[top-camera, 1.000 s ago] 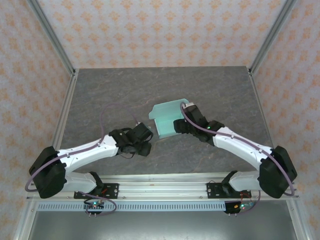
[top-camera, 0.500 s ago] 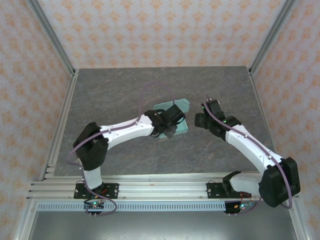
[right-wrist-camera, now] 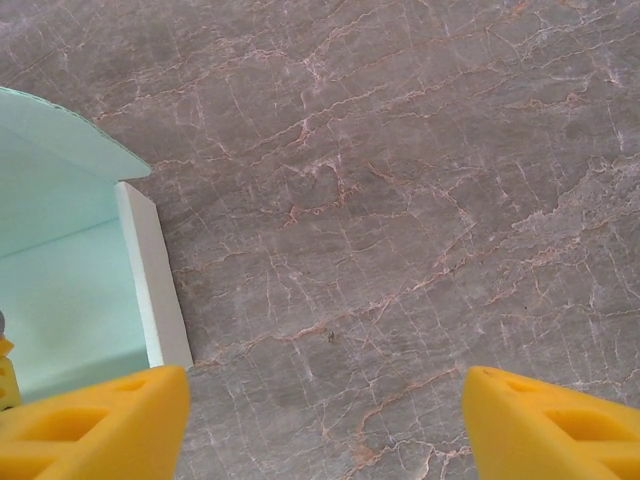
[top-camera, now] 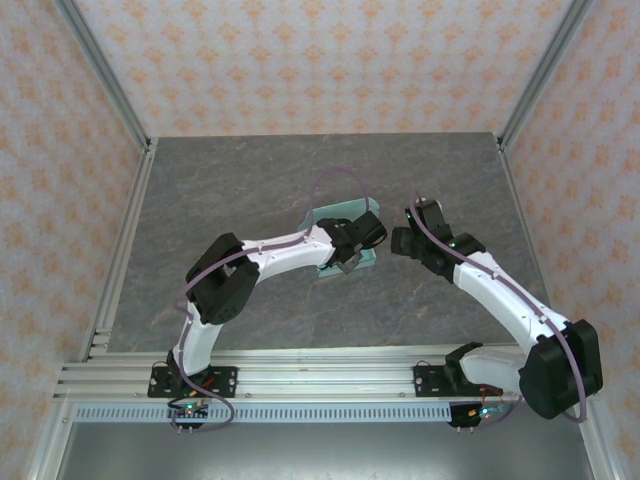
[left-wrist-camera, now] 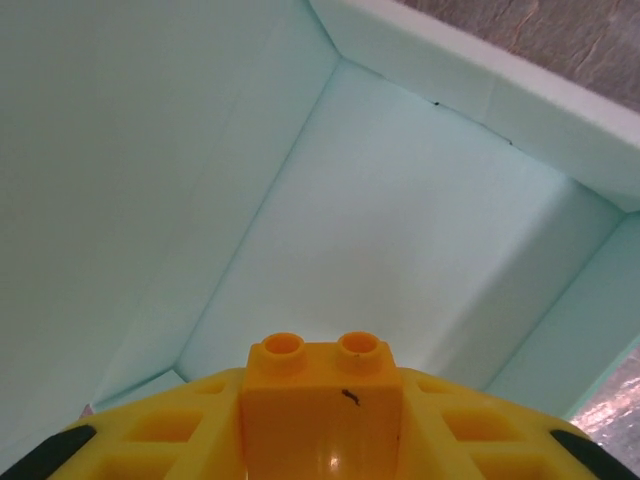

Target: Fold the paper box

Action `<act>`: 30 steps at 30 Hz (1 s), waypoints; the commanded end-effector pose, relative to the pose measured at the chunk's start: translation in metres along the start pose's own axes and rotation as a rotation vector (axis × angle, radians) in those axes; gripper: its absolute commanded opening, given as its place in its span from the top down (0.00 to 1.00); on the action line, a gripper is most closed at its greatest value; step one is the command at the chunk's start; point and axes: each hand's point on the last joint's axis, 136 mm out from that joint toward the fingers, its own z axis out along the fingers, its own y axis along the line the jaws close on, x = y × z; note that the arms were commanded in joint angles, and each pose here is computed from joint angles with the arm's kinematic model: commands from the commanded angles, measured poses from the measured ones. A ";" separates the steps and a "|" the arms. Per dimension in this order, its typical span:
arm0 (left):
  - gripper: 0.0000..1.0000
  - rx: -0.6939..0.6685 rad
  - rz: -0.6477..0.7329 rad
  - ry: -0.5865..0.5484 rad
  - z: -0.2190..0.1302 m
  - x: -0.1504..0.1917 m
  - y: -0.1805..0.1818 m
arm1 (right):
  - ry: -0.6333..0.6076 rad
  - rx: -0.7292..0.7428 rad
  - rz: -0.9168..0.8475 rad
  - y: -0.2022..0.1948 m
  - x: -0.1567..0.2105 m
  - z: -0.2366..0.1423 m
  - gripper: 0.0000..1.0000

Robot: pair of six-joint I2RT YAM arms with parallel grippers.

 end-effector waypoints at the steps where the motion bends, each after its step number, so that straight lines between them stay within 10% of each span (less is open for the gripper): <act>1: 0.57 -0.059 0.000 -0.015 -0.008 -0.007 0.015 | 0.008 0.014 0.011 -0.004 0.004 -0.001 0.27; 16: 0.45 0.129 -0.199 -0.251 -0.099 -0.015 0.028 | -0.060 -0.056 -0.037 0.011 -0.016 -0.005 0.27; 30: 0.34 0.183 -0.537 -0.305 -0.108 0.064 0.105 | -0.227 -0.304 -0.277 0.056 -0.050 0.011 0.19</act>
